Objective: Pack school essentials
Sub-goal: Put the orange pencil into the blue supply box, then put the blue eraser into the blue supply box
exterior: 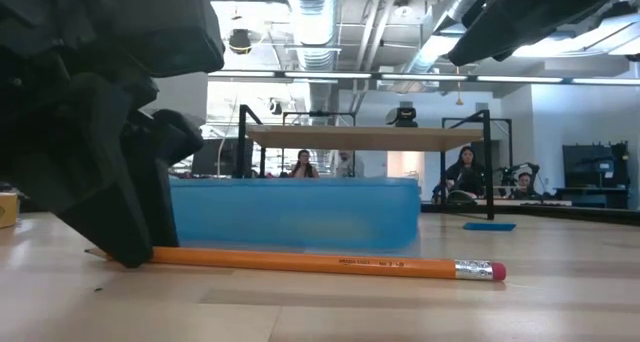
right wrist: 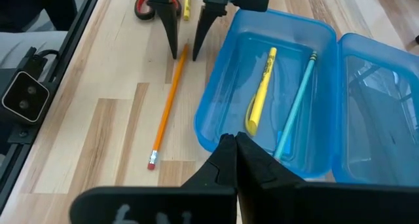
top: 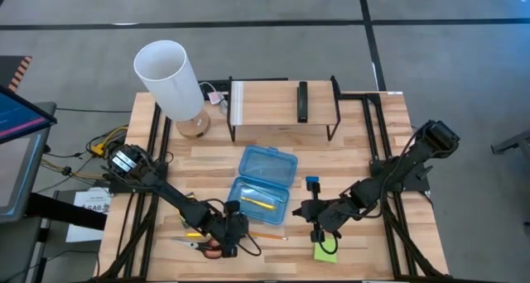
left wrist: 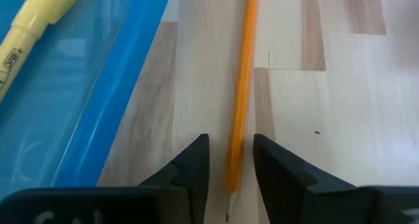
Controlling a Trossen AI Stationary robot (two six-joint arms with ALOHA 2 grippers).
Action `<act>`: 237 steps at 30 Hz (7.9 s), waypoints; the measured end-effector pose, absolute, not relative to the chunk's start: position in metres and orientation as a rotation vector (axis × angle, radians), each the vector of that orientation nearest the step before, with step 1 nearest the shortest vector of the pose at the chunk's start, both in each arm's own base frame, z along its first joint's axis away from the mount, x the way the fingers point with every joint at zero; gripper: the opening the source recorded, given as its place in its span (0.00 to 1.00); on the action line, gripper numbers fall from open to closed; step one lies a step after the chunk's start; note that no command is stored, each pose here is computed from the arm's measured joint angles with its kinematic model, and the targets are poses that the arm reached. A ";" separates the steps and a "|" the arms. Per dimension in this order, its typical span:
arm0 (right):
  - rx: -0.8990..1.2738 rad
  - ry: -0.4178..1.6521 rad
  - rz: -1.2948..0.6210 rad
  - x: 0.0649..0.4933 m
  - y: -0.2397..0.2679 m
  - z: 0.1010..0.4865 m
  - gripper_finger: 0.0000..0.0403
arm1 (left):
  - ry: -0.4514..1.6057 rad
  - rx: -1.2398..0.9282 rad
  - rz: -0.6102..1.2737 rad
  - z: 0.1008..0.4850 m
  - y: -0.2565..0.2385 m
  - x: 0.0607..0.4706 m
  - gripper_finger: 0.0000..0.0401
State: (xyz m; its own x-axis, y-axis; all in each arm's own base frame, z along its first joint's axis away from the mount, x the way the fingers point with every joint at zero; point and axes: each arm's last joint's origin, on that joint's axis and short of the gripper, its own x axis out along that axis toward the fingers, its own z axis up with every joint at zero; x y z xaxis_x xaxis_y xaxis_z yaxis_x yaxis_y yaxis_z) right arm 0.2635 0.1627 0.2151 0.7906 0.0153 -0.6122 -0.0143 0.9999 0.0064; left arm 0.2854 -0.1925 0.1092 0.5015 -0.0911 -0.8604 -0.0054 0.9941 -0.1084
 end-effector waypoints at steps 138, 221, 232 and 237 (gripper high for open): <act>0.846 0.949 -0.337 0.204 0.005 0.118 0.53 | 0.208 -0.058 -0.111 0.203 -0.084 0.197 0.32; 0.716 0.778 -0.283 0.195 0.027 0.172 0.00 | 0.212 -0.054 -0.110 0.203 -0.084 0.197 0.32; 0.625 0.678 -0.134 0.242 0.058 0.212 0.00 | 0.206 -0.055 -0.103 0.204 -0.084 0.198 0.32; 0.579 0.753 -0.060 0.278 0.075 0.205 0.00 | 0.207 -0.061 -0.103 0.203 -0.084 0.198 0.32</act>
